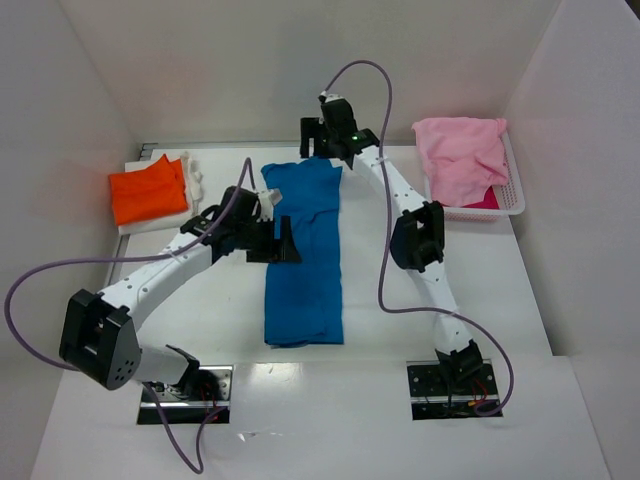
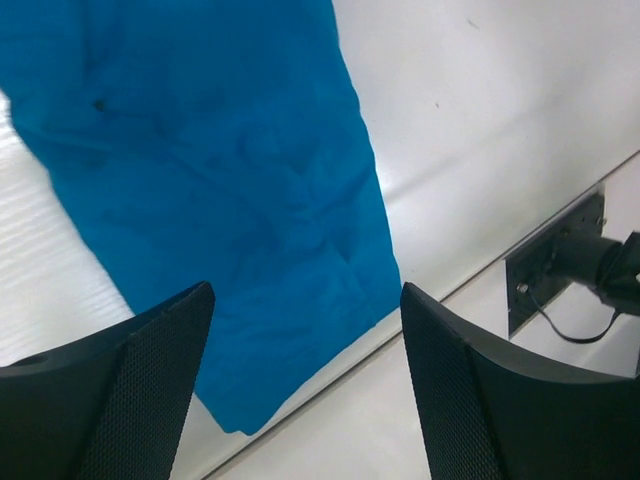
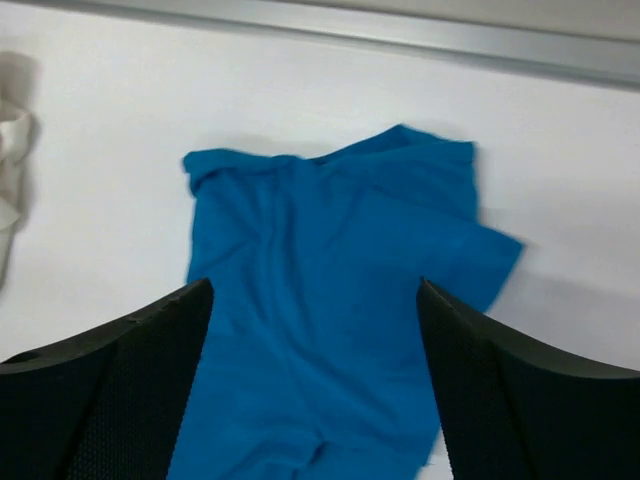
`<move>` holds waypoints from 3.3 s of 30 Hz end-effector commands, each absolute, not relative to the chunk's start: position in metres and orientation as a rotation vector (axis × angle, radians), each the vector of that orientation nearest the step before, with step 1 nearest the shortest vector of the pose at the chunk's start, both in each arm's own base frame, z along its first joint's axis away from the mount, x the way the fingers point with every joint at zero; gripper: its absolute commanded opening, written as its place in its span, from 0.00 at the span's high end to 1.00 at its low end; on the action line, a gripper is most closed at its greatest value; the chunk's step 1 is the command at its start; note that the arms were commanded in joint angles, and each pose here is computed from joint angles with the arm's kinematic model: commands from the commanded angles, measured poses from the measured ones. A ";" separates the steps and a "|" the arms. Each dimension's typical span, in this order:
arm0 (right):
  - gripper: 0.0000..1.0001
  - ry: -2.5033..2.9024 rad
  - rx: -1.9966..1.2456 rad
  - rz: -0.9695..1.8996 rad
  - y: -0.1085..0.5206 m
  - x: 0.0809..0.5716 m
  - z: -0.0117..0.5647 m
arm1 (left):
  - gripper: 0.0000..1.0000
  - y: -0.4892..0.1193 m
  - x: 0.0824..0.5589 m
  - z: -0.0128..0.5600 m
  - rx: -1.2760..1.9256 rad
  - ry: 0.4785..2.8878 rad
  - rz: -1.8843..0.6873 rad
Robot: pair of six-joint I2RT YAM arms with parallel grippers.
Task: Fold and stack the t-shirts
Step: Rotate the tshirt 90 degrees, then grab the bottom of the folded rectangular tshirt with both arms
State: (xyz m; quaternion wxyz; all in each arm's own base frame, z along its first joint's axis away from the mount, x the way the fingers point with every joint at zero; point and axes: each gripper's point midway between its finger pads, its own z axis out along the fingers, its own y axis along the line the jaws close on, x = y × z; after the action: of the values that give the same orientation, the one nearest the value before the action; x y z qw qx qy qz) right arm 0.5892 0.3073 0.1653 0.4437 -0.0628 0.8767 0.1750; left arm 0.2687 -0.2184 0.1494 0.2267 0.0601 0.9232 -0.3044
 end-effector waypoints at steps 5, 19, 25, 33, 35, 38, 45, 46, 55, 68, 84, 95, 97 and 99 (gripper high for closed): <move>0.09 2.241 -0.243 0.544 0.343 0.576 0.126 | 0.17 -0.243 0.255 0.119 0.186 2.605 -0.787; 0.14 2.286 -0.241 0.443 0.338 0.591 0.068 | 0.17 -0.272 0.226 0.048 0.208 2.835 -0.694; 0.13 2.333 -0.206 0.378 0.325 0.595 0.033 | 0.17 -0.273 0.206 0.026 0.194 2.930 -0.641; 0.12 2.362 -0.182 0.331 0.313 0.598 0.017 | 0.17 -0.265 0.170 0.014 0.228 3.045 -0.643; 0.12 2.362 -0.170 0.326 0.309 0.601 0.017 | 0.17 -0.263 0.161 0.013 0.243 3.075 -0.632; 0.11 2.364 -0.130 0.322 0.303 0.604 0.017 | 0.17 -0.262 0.146 0.013 0.280 3.106 -0.625; 0.11 2.366 -0.083 0.322 0.292 0.610 0.015 | 0.17 -0.264 0.134 0.016 0.316 3.128 -0.624; 0.11 2.366 -0.081 0.323 0.292 0.610 0.015 | 0.17 -0.263 0.133 0.018 0.315 3.129 -0.623; 0.11 2.360 -0.082 0.353 0.296 0.610 0.019 | 0.18 -0.251 0.121 0.019 0.274 3.164 -0.564; 0.01 1.962 -0.171 0.617 0.309 0.594 0.277 | 0.15 -0.287 0.197 0.170 0.331 2.616 -0.736; 0.01 1.965 0.016 0.749 0.216 0.368 0.318 | 0.00 -0.210 0.218 0.199 -0.102 2.289 -0.751; 0.01 2.241 0.112 0.823 0.201 0.265 0.196 | 0.00 -0.184 0.206 0.131 -0.188 2.459 -0.733; 0.01 2.302 0.098 0.833 0.208 0.248 0.174 | 0.00 -0.181 0.201 0.117 -0.204 2.486 -0.721; 0.01 2.354 0.095 0.844 0.213 0.234 0.158 | 0.00 -0.179 0.200 0.111 -0.226 2.496 -0.725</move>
State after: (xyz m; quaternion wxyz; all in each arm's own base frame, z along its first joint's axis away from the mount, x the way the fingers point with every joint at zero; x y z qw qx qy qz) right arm 0.2516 0.2028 0.1675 0.3367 0.0335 0.8910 0.3028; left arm 0.1994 -0.1750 0.1100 0.2596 -0.0814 0.9305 -0.2454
